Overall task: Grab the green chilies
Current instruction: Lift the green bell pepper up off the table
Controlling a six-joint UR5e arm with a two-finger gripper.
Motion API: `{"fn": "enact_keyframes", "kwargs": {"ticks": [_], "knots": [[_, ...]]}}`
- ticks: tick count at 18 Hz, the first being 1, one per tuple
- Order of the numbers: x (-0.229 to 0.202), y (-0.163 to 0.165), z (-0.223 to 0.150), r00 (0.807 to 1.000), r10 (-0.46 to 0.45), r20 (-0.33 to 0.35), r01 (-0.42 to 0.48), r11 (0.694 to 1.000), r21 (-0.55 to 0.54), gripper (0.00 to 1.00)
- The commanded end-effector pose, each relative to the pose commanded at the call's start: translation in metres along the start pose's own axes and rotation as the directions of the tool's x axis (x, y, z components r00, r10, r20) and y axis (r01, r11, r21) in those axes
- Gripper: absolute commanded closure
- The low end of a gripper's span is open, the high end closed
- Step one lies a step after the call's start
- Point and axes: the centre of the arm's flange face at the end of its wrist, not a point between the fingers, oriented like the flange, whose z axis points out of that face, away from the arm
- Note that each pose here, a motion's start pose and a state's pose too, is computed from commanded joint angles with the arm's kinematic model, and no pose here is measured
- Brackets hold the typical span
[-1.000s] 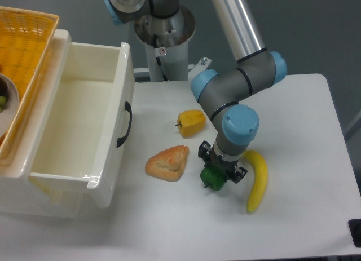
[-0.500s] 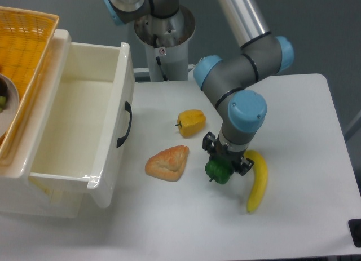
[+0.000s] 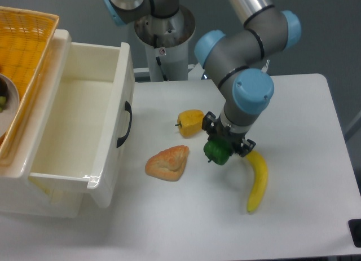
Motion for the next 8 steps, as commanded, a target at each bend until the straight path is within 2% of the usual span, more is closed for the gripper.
{"fn": "enact_keyframes", "kwargs": {"ticks": [2,8], "knots": [[0.0022,0.0025,-0.0032,1.0,0.029,-0.005,-0.029,1.0,-0.001,0.46],[0.0028,0.01,-0.0114,1.0,0.021,0.007,-0.021,1.0,0.005,0.46]]}}
